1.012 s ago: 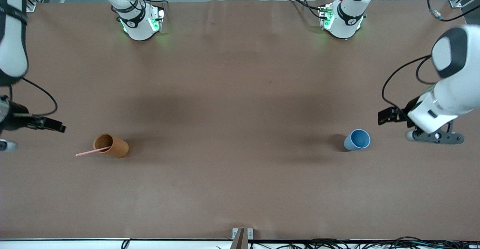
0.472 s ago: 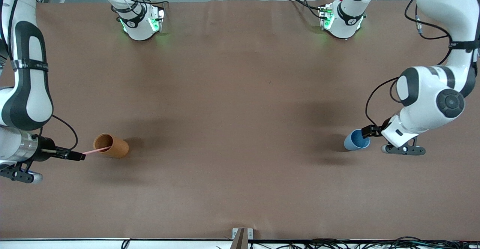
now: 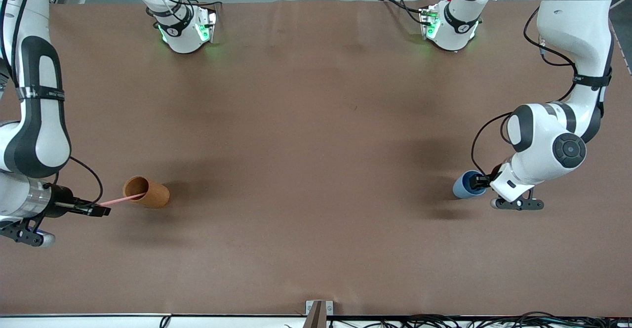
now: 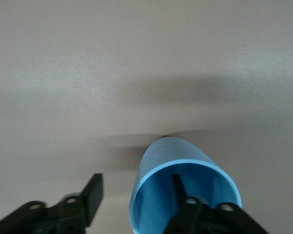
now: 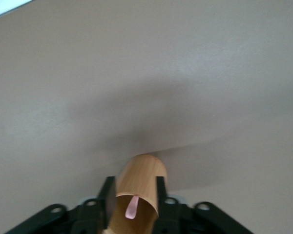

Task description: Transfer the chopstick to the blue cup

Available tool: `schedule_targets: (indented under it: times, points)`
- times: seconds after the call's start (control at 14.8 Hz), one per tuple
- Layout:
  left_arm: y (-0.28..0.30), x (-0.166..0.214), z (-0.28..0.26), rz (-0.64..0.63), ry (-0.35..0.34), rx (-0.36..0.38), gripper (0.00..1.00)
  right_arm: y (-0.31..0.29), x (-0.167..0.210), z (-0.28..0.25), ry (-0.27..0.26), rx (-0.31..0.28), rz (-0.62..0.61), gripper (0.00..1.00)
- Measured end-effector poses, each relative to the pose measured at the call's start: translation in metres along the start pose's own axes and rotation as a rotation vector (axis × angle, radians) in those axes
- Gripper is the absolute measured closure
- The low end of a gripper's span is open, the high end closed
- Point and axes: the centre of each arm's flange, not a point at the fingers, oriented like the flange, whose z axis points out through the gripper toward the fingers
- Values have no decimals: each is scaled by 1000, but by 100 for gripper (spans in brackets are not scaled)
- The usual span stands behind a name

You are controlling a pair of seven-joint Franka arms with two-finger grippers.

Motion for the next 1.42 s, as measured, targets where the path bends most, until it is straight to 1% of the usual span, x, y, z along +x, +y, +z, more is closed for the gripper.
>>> schedule_targets:
  times: [0.07, 0.13, 0.27, 0.34, 0.47, 0.61, 0.67, 0.74, 0.81, 0.94, 1.08, 1.21, 1.28, 1.42]
  points:
    - [0, 0, 2, 0, -1, 0, 55, 2, 0, 0, -3, 11, 7, 77]
    - [1, 0, 3, 1, -1, 0, 64, 3, 0, 0, -8, 15, 11, 84]
    - [4, 1, 2, 6, 1, 0, 82, 4, -1, 1, -19, 19, 15, 85]
    - [5, 2, 0, 10, 5, 1, 94, 4, -2, 3, -30, 19, 17, 84]
    - [12, 8, -11, 18, 20, 5, 95, 4, -4, 5, -51, 21, 20, 84]
    - [37, 16, -41, -8, 20, 6, 95, 4, -5, 6, -55, 22, 31, 84]
    - [59, 18, -59, -29, 16, -4, 95, 4, -5, 6, -56, 23, 35, 84]
    - [85, 17, -75, -56, 19, -16, 95, 3, -5, 6, -56, 23, 37, 89]
    - [110, 14, -87, -90, 25, -31, 95, 3, -5, 6, -56, 23, 37, 91]
    - [167, 2, -97, -162, 25, -48, 95, 3, -5, 4, -53, 24, 37, 91]
    - [223, -15, -95, -228, 26, -32, 95, -3, -4, -9, -30, 29, 27, 91]
    - [276, -34, -86, -275, 13, -35, 95, -24, -13, -49, 3, 39, -7, 91]
    - [301, -42, -80, -300, 4, -40, 95, -39, -22, -79, 29, 35, -35, 91]
    - [345, -52, -65, -343, 1, -36, 95, -70, -53, -145, 84, -14, -106, 91]
